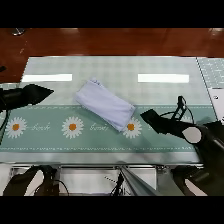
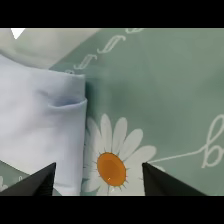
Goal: Fold the shirts.
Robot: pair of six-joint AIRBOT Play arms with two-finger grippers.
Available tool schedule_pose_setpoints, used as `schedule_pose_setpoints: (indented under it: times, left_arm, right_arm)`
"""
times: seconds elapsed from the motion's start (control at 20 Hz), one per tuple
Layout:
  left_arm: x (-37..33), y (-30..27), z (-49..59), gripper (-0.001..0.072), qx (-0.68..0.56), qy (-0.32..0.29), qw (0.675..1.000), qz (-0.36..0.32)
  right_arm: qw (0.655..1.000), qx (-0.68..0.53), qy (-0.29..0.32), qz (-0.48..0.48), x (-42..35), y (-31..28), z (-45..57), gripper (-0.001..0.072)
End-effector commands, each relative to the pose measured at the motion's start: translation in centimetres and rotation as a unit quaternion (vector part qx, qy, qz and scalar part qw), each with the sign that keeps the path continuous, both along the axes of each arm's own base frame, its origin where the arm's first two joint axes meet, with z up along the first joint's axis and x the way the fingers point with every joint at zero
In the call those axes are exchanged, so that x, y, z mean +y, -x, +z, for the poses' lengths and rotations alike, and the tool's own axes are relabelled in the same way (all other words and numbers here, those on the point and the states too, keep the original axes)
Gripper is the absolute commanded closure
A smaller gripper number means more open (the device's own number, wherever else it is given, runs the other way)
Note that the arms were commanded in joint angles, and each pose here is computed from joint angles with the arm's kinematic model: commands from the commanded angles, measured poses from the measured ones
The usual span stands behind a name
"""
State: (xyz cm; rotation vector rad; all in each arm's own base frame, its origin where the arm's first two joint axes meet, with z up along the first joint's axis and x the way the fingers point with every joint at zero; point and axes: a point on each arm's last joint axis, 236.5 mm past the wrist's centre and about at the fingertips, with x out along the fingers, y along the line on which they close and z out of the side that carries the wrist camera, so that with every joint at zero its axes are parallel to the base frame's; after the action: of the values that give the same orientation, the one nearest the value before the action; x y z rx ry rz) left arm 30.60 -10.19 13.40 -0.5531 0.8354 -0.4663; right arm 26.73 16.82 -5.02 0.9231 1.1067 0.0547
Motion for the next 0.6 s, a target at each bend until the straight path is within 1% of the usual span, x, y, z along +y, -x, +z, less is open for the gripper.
schedule_pose_setpoints:
  times: [0.0, 0.15, 0.35, 0.45, 0.5, 0.55]
  left_arm:
    - [-0.8, -0.5, -0.8, 0.0684, 0.009, 0.004, 1.000, -0.010]
    - [-1.7, -0.5, -1.9, 0.0684, 0.029, 0.007, 0.999, -0.026]
    - [-2.1, -0.6, -2.5, 0.0684, 0.040, 0.008, 0.999, -0.032]
    - [-2.1, -0.6, -2.6, 0.0684, 0.041, 0.008, 0.999, -0.033]
    - [-2.1, -0.7, -2.7, 0.0684, 0.042, 0.008, 0.999, -0.033]
    - [-2.1, -0.7, -2.7, 0.0684, 0.042, 0.008, 0.999, -0.032]
  right_arm:
    - [0.998, 0.033, -0.043, 0.015, 2.2, 0.4, -2.5, 0.0092]
    - [0.992, 0.058, -0.058, 0.096, 5.8, -0.7, -3.4, 0.0092]
    - [0.980, 0.099, -0.077, 0.154, 9.0, -2.5, -4.7, 0.0092]
    - [0.978, 0.096, -0.082, 0.164, 9.9, -4.0, -4.6, 0.0094]
    - [0.978, 0.093, -0.085, 0.166, 10.3, -4.7, -4.4, 0.0111]
    - [0.977, 0.088, -0.087, 0.172, 10.7, -5.3, -4.1, 0.0234]
